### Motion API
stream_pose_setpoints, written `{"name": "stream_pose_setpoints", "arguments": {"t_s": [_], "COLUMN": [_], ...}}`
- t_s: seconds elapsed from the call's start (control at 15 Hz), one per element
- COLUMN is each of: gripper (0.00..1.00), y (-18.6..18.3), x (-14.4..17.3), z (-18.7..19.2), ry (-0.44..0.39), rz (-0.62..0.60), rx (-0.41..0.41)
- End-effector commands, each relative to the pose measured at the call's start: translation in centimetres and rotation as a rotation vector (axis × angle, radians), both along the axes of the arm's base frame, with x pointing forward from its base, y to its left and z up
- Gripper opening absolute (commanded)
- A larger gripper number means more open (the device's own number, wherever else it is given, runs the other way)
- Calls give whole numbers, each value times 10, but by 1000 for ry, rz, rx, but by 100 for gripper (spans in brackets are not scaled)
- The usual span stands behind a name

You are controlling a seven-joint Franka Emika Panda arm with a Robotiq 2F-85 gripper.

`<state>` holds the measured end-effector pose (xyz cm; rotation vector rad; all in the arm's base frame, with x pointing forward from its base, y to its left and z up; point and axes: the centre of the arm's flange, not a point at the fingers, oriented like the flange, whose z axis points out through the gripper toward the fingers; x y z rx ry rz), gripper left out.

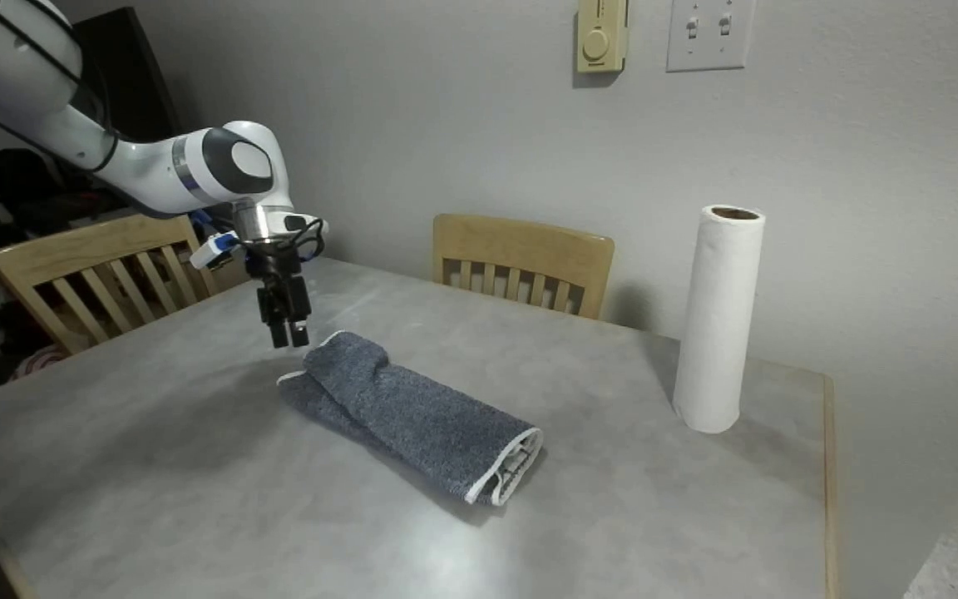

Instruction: Fold the towel once

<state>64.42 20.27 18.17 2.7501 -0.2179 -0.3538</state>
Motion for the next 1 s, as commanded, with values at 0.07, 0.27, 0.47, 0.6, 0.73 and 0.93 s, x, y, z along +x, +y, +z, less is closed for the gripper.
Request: {"name": "stream_pose_setpoints", "arguments": {"t_s": [0.07,0.27,0.47,0.6,0.73,0.93], "gripper": [100,100,100,100,100,100], "y": [2,3,2,1,0,-6], "x": [7,8,8,8,8,7], "z": [-18,-27,-32,-35,-35,-37], "ry": [31,50,67,78,91,115], "rz": [22,24,21,21,19,14], "rx": [-21,-35,-49,-57,-68,-98]}}
